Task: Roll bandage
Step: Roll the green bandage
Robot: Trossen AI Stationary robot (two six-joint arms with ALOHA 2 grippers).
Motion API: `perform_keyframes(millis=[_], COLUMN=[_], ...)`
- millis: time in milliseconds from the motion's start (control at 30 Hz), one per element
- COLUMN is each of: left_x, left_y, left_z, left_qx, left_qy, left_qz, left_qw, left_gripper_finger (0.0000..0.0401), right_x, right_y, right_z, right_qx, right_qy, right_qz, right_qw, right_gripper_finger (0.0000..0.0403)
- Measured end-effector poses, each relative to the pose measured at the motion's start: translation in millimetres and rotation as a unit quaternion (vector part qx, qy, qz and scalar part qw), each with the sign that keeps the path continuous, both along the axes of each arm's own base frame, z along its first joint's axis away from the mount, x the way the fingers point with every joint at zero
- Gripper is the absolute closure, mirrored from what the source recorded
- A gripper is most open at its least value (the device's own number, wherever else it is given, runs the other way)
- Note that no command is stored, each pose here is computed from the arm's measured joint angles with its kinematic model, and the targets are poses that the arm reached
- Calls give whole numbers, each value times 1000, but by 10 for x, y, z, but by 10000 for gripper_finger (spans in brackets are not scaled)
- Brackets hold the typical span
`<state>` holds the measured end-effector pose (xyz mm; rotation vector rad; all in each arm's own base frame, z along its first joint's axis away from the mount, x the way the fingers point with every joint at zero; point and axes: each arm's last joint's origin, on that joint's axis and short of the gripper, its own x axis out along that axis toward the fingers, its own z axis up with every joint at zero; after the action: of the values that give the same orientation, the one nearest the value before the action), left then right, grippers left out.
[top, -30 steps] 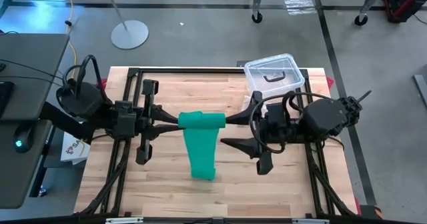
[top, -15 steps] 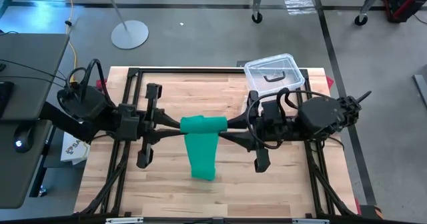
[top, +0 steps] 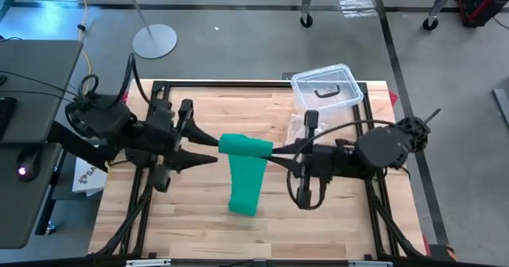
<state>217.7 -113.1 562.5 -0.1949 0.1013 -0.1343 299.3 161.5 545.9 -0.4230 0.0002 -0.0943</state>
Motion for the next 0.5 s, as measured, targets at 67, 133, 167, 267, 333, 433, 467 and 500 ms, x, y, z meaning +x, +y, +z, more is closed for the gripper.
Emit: perform_keyframes(millis=[67, 133, 167, 267, 333, 433, 467, 500], left_x=[-22, -16, -10, 28, 45, 66, 70, 75], left_y=[21, 33, 40, 54, 73, 112, 119, 128], left_z=[9, 11, 10, 0, 4, 26, 43, 57], left_qx=[-66, -122, -144, -187, -208, -225, -229, -233], left_qy=[9, 16, 19, 25, 24, 13, 5, -1], left_qz=[6, 13, 18, 28, 34, 42, 42, 41], left_qw=[998, 992, 989, 982, 977, 973, 973, 972], left_gripper_finger=[243, 243, 243, 244, 244, 244, 244, 244], right_x=[-29, -52, -58, -71, -80, -83, -83, -83], right_y=[17, 35, 42, 69, 83, 86, 86, 86], right_z=[3, 8, 8, 2, 3, -14, -22, -31], right_qx=[-36, -70, -85, -131, -154, -176, -178, -177], right_qy=[5, 9, 11, 18, 20, 29, 33, 37], right_qz=[-15, -25, -25, -20, -18, -15, -14, -14], right_qw=[999, 997, 996, 991, 988, 984, 983, 984], right_gripper_finger=[399, 399, 399, 400, 401, 401, 401, 401])
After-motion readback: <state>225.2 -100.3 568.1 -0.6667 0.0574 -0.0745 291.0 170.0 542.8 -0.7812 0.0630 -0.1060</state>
